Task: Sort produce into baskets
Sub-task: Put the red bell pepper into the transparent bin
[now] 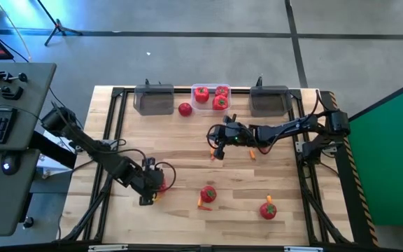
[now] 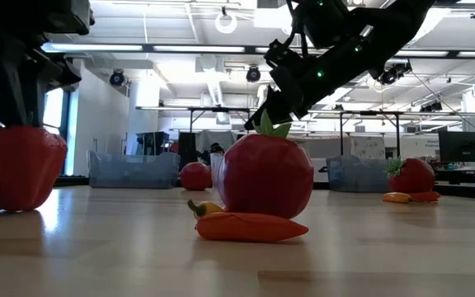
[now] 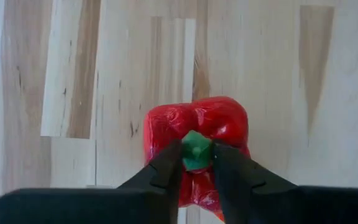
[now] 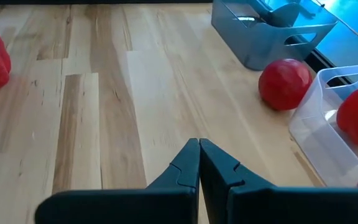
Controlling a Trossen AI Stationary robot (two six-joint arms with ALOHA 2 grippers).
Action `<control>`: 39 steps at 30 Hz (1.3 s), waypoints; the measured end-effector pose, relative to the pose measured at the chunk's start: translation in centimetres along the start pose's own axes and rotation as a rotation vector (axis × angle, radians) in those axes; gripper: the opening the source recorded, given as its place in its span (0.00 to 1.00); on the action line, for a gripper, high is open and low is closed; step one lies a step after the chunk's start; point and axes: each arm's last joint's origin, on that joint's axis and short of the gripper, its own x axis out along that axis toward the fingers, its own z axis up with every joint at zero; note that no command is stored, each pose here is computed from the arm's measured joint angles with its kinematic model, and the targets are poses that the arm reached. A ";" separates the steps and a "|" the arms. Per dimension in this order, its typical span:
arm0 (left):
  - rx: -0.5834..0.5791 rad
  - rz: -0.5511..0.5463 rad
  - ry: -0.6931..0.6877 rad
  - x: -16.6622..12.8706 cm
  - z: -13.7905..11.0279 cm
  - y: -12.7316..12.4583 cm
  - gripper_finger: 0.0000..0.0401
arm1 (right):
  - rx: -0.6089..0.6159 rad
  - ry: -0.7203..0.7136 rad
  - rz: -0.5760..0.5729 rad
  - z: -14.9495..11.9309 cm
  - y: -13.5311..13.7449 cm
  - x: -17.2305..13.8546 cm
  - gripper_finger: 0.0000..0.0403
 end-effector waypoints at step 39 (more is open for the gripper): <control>-0.047 0.113 -0.351 -1.9 11.1 29.2 0.00 | 0.063 0.005 -0.104 -0.1 -4.9 0.6 0.00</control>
